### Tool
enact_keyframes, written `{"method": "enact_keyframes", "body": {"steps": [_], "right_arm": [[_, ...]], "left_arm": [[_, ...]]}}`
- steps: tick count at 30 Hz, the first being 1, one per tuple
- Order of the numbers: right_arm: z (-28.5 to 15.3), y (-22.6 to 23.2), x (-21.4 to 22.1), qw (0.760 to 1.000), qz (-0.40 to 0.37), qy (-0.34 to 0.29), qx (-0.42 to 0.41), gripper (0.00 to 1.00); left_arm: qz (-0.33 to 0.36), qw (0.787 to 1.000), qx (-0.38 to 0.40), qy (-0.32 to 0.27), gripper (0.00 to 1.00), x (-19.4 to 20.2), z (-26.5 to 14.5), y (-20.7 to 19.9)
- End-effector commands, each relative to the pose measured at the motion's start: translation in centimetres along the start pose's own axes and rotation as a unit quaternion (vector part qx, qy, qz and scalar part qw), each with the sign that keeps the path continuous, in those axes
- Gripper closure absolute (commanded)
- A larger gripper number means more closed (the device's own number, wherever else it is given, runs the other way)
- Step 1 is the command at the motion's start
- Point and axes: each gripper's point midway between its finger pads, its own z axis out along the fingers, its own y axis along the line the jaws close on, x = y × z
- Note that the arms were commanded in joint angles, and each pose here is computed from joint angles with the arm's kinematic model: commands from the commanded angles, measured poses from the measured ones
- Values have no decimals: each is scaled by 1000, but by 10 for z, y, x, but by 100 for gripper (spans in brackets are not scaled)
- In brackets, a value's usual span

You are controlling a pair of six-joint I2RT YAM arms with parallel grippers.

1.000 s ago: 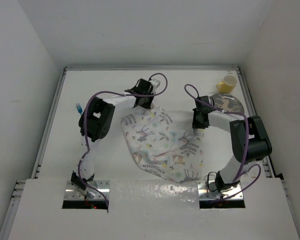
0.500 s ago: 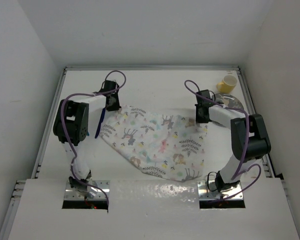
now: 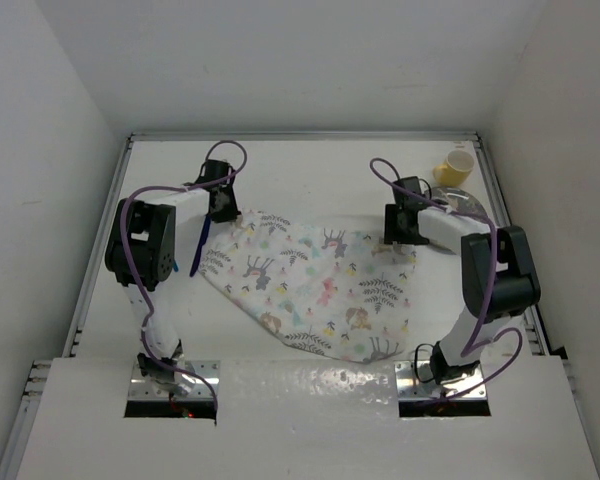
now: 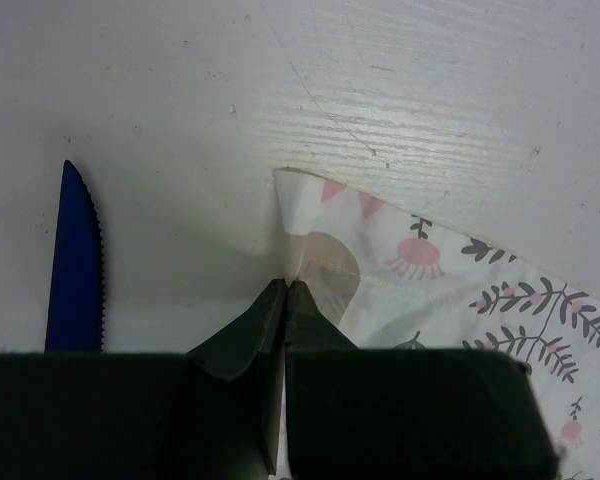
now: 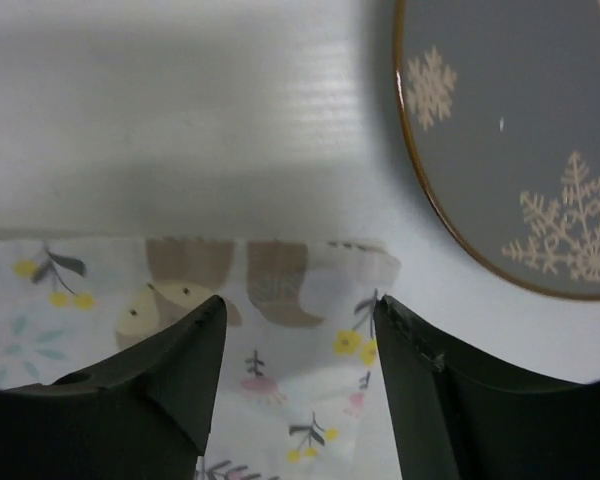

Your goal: Set the dinner table for one person

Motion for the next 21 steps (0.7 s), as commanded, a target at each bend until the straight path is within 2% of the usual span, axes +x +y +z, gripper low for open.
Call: {"method": "enact_keyframes", "body": {"steps": [1, 6, 15, 19, 21], "right_arm": [[-5, -19, 7, 1000, 29, 1, 1, 37], [5, -34, 27, 997, 63, 22, -30, 35], [14, -20, 43, 993, 33, 59, -96, 39], [21, -18, 44, 992, 28, 73, -99, 50], [26, -17, 46, 992, 28, 80, -99, 61]], "left_arm": [[-5, 1000, 10, -19, 100, -17, -5, -6], [-5, 1000, 10, -19, 100, -16, -9, -5], [-7, 1000, 10, -16, 100, -10, -9, -3], [-9, 1000, 6, -15, 100, -9, -9, 0], [-12, 1000, 4, -14, 100, -9, -9, 2]]}}
